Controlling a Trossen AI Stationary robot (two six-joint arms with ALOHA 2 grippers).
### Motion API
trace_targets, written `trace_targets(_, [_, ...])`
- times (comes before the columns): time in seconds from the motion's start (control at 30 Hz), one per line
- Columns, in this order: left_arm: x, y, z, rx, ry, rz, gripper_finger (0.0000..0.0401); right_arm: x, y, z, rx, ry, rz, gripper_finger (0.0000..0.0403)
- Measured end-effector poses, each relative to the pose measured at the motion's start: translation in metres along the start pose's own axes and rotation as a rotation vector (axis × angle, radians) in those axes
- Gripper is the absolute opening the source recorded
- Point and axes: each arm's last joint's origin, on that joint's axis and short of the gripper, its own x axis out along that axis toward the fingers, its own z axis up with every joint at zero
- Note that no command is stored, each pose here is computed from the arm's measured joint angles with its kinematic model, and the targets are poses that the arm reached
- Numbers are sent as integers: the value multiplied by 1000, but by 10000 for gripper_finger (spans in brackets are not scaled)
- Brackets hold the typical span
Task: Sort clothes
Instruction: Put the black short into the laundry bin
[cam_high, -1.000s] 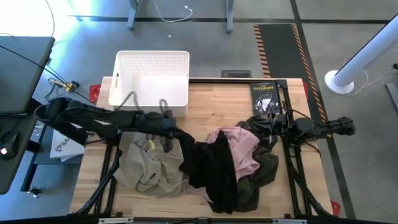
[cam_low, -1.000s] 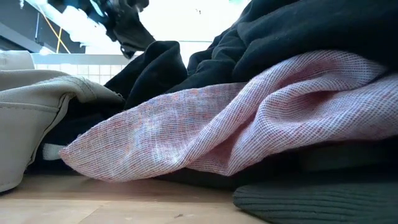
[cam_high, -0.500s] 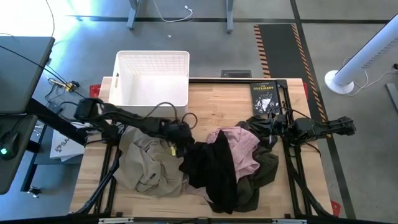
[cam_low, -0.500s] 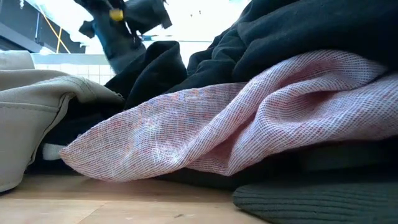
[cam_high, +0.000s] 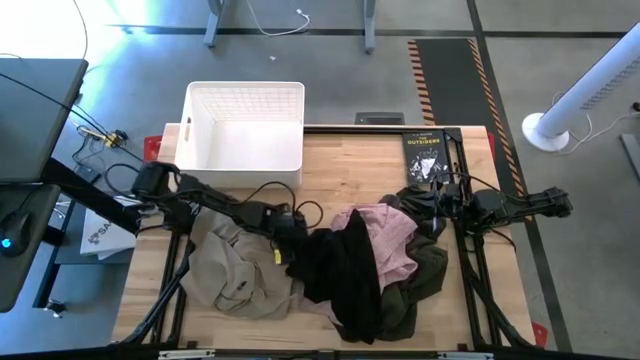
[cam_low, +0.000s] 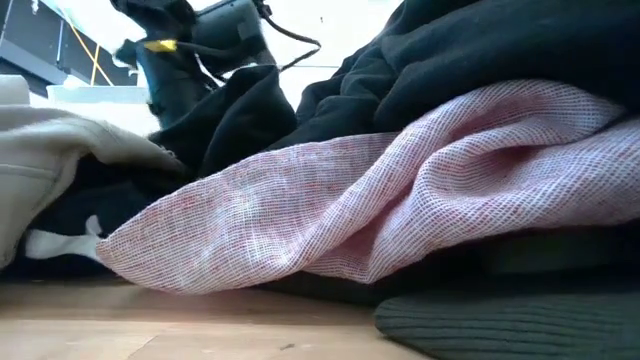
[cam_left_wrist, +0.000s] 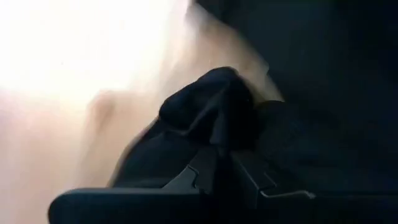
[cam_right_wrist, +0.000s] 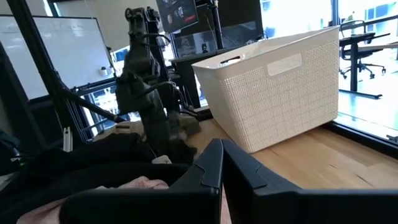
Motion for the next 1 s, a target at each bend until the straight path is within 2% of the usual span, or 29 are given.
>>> trace_targets(0.13, [-67, 3, 25, 20, -172, 101, 7, 0, 0, 0, 0, 1, 0, 0])
trace_targets(0.2, [-102, 6, 30, 31, -258, 161, 7, 0, 0, 0, 0, 1, 0, 0])
trace_targets(0.37, [-194, 15, 35, 20, -577, 256, 7, 0, 0, -1, -2, 6, -1, 0])
trace_targets(0.63, [-297, 42, 18, 40, -908, 496, 7, 0, 0, -1, -5, 12, -2, 0])
trace_targets(0.8, [-338, 58, 16, 85, -1023, 662, 6, 0, 0, -1, -6, 14, -2, 0])
trace_targets(0.9, [-356, 65, 16, 67, -1108, 661, 6, 0, 0, -1, -6, 14, -2, 0])
trace_targets(1.0, [-358, 62, 18, 91, -1194, 494, 6, 0, 0, -1, -5, 14, -2, 0])
